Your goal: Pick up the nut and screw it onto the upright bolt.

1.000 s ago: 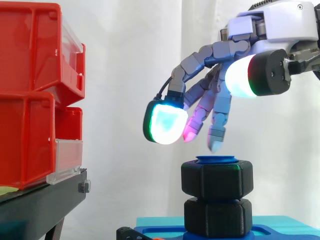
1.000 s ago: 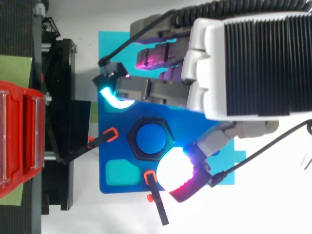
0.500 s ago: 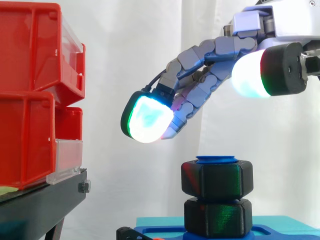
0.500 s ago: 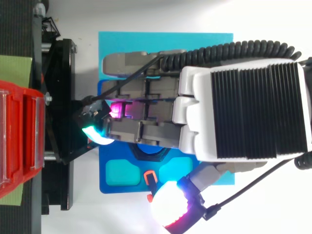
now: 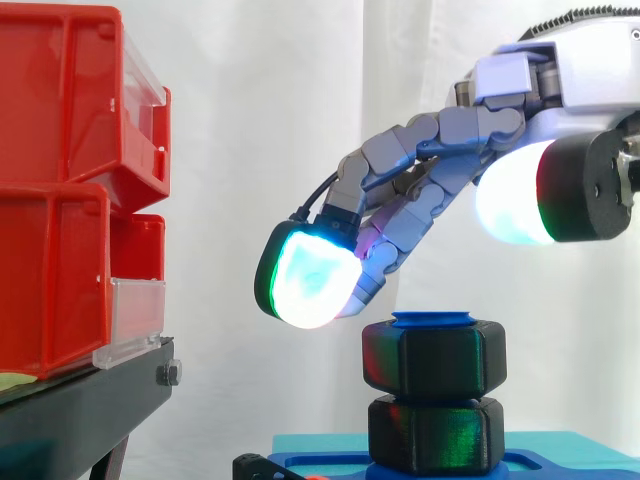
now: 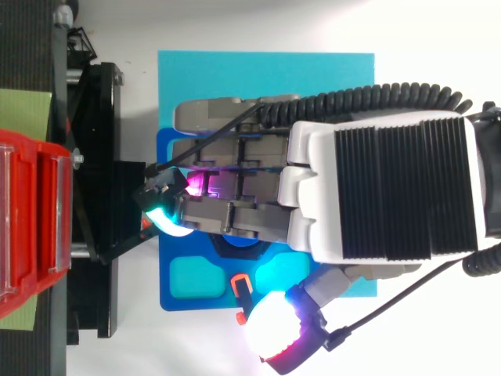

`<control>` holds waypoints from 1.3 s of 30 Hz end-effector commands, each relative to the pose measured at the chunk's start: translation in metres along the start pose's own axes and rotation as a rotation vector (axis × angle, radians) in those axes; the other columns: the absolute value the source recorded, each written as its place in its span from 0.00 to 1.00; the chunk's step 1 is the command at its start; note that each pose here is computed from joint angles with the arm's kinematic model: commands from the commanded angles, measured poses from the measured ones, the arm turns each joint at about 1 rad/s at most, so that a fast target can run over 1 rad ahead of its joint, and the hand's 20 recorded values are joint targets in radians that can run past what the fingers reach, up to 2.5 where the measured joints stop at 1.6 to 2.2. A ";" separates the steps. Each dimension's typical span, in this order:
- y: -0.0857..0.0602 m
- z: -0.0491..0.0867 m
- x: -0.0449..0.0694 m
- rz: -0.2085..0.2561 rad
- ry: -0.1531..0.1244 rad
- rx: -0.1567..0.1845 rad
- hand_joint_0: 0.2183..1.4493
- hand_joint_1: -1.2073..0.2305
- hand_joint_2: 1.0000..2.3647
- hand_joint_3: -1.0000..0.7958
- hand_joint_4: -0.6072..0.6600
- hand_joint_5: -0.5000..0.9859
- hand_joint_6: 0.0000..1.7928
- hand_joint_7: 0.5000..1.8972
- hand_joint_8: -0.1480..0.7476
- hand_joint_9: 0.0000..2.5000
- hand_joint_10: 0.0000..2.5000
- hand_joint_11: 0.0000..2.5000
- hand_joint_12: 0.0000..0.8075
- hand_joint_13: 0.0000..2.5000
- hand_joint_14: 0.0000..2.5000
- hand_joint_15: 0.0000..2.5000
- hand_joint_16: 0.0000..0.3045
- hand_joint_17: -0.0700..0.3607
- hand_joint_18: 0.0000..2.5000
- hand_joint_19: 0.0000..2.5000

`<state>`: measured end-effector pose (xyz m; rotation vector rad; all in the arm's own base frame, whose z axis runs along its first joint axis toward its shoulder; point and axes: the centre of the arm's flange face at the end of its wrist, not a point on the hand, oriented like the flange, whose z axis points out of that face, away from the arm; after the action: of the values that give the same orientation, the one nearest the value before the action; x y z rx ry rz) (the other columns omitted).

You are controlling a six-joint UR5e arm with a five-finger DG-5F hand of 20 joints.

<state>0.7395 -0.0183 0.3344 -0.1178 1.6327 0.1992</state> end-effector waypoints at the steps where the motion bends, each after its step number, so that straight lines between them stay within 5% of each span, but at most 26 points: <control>1: 0.000 0.000 0.003 0.003 -0.006 0.002 0.21 0.67 0.00 0.28 0.68 0.30 0.28 0.27 0.39 0.25 0.00 0.00 0.28 0.23 0.00 0.00 0.08 0.29 0.06 0.00; 13: -0.003 -0.002 0.004 0.010 0.005 0.006 0.21 0.66 0.00 0.28 0.68 0.31 0.28 0.46 0.41 0.26 0.00 0.00 0.29 0.25 0.00 0.00 0.08 0.28 0.07 0.00; 27: -0.013 -0.006 0.005 0.013 0.025 0.016 0.22 0.65 0.00 0.28 0.65 0.32 0.28 0.58 0.42 0.27 0.00 0.00 0.28 0.27 0.00 0.00 0.07 0.28 0.09 0.00; 35: -0.021 -0.009 0.006 0.011 0.032 0.026 0.22 0.65 0.00 0.28 0.61 0.33 0.28 0.75 0.43 0.30 0.00 0.00 0.27 0.28 0.00 0.00 0.07 0.27 0.12 0.00; 39: -0.024 -0.010 0.006 0.012 0.034 0.027 0.23 0.64 0.00 0.28 0.60 0.33 0.31 0.73 0.44 0.31 0.00 0.00 0.26 0.30 0.00 0.00 0.07 0.27 0.13 0.00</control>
<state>0.7342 -0.0412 0.3281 -0.0924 1.6680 0.1860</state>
